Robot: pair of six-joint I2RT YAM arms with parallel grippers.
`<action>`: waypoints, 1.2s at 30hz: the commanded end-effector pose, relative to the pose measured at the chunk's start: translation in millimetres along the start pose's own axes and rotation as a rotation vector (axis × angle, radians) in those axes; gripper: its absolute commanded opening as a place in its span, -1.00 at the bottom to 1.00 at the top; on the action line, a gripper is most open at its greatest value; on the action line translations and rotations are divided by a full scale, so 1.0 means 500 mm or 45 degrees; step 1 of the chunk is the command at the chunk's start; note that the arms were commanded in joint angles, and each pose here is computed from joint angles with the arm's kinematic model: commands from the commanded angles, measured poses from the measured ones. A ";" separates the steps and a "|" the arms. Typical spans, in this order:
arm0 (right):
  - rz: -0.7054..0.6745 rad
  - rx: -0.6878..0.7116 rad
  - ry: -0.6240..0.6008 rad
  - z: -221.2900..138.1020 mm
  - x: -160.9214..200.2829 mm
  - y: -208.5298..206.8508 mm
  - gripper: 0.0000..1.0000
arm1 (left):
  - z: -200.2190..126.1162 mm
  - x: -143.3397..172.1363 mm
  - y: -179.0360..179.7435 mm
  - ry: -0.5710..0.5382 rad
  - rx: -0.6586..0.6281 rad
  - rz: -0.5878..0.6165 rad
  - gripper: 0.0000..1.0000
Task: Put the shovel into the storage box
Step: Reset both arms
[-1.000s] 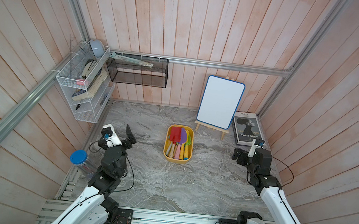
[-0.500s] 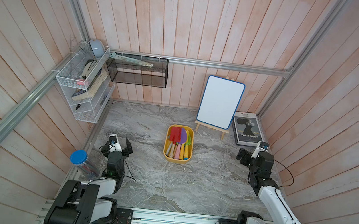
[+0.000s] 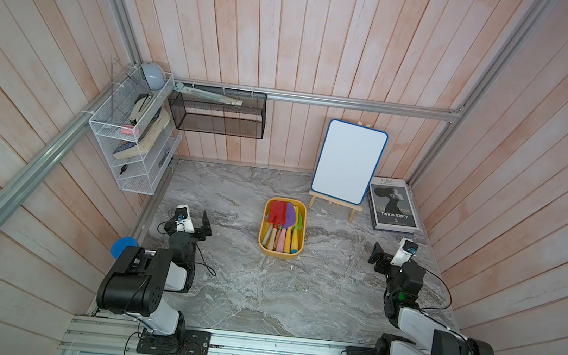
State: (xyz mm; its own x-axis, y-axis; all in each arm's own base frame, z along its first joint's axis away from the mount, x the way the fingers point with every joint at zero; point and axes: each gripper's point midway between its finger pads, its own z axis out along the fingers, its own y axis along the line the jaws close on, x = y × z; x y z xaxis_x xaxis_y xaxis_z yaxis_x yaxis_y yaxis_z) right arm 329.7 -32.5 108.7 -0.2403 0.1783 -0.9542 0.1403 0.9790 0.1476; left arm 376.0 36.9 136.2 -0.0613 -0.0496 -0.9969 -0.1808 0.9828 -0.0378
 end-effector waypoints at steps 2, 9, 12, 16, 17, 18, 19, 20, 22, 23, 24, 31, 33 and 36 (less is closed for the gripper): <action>0.000 -0.069 -0.248 0.009 -0.092 0.020 0.96 | 0.008 0.007 -0.024 0.040 0.090 -0.015 0.99; -0.047 -0.027 -0.332 0.006 -0.068 0.001 0.96 | 0.007 0.009 -0.024 0.039 0.091 -0.014 0.99; -0.056 -0.044 -0.369 -0.001 -0.074 0.006 0.96 | 0.007 0.008 -0.023 0.036 0.090 -0.013 0.99; -0.158 -0.019 -0.196 0.077 -0.056 0.035 0.96 | 0.007 0.009 -0.022 0.038 0.086 -0.012 0.99; -0.161 -0.020 -0.223 0.073 -0.059 0.038 0.96 | 0.007 0.008 -0.023 0.035 0.087 -0.009 0.99; -0.154 -0.023 -0.223 0.072 -0.059 0.037 0.96 | 0.007 0.007 -0.023 0.036 0.087 -0.012 0.99; -0.156 -0.018 -0.208 0.075 -0.057 0.035 0.96 | 0.007 0.008 -0.022 0.035 0.085 -0.010 0.99; -0.157 -0.018 -0.208 0.074 -0.057 0.035 0.96 | 0.007 0.008 -0.023 0.037 0.087 -0.010 0.99; -0.153 -0.022 -0.222 0.072 -0.058 0.036 0.96 | 0.006 0.008 -0.023 0.036 0.087 -0.010 0.99; -0.154 -0.017 -0.217 0.072 -0.058 0.035 0.96 | 0.007 0.007 -0.023 0.036 0.087 -0.010 0.99; -0.154 -0.017 -0.215 0.072 -0.057 0.034 0.96 | 0.007 0.008 -0.022 0.036 0.085 -0.010 0.99; -0.156 -0.011 -0.224 0.070 -0.058 0.036 0.96 | 0.008 0.008 -0.026 0.040 0.095 -0.002 0.99; -0.158 -0.009 -0.225 0.070 -0.058 0.035 0.96 | 0.016 0.012 -0.036 0.062 0.119 0.021 0.99; -0.156 -0.006 -0.225 0.071 -0.059 0.034 0.96 | 0.017 0.012 -0.038 0.062 0.119 0.025 0.99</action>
State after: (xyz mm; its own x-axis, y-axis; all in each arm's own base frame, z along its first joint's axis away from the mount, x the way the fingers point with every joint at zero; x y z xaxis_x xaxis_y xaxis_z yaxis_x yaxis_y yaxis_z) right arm 374.7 -22.8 134.0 -0.0742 0.0495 -0.9960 0.1021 0.9939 0.0418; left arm 382.8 24.7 129.0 -0.1072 -0.0509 -0.9929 -0.1121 0.9929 -0.0388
